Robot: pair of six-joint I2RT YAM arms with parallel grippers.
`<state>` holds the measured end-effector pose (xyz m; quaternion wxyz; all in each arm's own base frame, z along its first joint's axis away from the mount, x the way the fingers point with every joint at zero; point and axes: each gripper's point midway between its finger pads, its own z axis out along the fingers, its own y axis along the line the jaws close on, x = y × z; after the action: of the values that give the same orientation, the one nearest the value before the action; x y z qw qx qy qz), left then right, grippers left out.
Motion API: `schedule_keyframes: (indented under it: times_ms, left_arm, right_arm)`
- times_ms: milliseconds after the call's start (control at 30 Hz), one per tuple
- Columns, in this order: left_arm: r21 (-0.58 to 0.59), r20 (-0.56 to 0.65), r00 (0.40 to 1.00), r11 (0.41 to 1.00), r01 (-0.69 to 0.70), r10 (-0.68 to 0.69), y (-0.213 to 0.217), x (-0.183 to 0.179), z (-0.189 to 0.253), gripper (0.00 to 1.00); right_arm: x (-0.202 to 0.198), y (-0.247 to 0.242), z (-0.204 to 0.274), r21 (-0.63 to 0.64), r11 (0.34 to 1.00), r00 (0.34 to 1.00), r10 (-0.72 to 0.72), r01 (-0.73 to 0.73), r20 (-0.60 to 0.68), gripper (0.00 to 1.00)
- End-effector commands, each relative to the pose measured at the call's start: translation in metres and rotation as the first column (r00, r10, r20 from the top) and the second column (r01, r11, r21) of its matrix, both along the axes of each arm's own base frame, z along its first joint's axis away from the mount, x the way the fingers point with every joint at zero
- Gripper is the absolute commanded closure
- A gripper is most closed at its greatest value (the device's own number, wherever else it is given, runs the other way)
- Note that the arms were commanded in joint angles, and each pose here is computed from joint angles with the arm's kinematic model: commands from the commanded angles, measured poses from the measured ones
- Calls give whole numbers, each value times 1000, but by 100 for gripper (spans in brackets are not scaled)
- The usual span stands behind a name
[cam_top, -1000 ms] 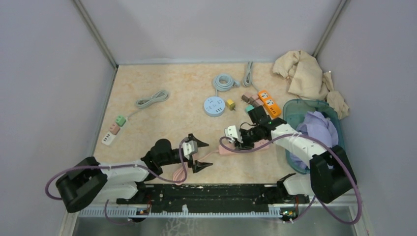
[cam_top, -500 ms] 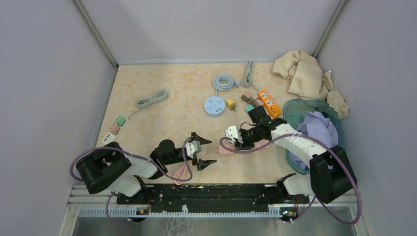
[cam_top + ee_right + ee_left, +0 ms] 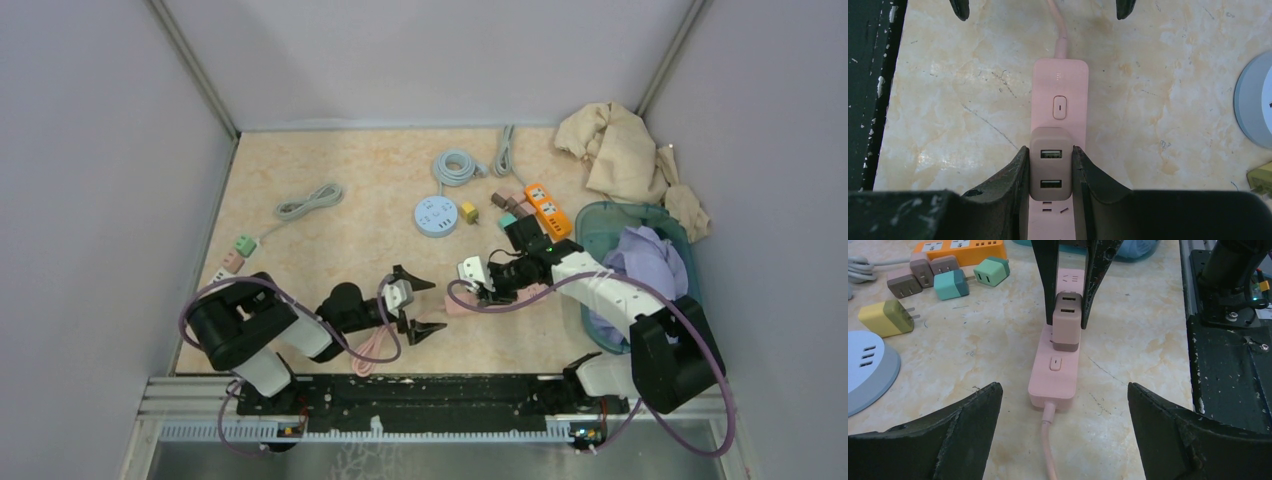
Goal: Pull the plug off the socket
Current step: Remove the plug from the socket.
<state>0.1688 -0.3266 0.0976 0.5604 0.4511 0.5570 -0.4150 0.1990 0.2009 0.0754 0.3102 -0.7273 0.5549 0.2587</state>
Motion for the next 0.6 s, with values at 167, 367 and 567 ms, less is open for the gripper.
schedule_keyframes:
  times_ms: [167,367,567]
  left_arm:
    - [-100,64,998,995,-1,7,-10,7,17,2]
    - [-80,110,994,997,10,-1,-16,11,9,4]
    - [-53,118,993,998,34,-27,-26,15,-1,6]
  right_arm:
    - [8,12,27,77,996,998,33,-38,60,100]
    - [8,12,24,74,997,998,35,-39,51,100]
    - [7,11,23,68,997,998,37,-40,45,100]
